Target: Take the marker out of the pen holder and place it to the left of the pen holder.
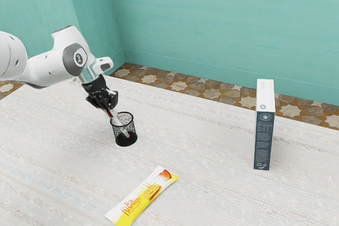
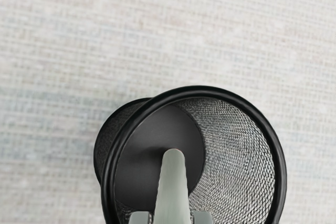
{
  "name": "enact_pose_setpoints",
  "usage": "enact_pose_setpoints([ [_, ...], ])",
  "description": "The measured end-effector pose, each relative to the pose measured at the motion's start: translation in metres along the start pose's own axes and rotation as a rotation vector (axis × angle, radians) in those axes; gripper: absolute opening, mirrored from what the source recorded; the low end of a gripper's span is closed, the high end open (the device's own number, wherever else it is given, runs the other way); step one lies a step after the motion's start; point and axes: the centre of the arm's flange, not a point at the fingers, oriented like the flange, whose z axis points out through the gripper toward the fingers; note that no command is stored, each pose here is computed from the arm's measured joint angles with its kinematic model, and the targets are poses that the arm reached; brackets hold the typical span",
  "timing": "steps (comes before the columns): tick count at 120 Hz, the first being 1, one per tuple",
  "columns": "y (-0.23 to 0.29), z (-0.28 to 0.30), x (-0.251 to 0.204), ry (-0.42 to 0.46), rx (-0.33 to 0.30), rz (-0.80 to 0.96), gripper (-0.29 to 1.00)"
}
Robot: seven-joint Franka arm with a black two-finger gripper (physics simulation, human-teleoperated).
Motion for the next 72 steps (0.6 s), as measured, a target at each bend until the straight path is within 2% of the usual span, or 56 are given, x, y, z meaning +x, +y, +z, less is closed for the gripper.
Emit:
enact_pose_setpoints([
  [9,0.007,-0.016,0.007,0.015,0.008,0.022,-0.04],
  [23,0.02,-0.057,0.015,0.016,0.058,0.083,-0.06],
  [42,0.042,-0.143,0.015,-0.007,0.18,0.161,-0.08],
  [57,0.017,-0.144,0.005,-0.204,0.299,0.123,-0.08],
  [72,-0.031,-0.069,0.009,-0.538,0.392,0.027,-0.08],
])
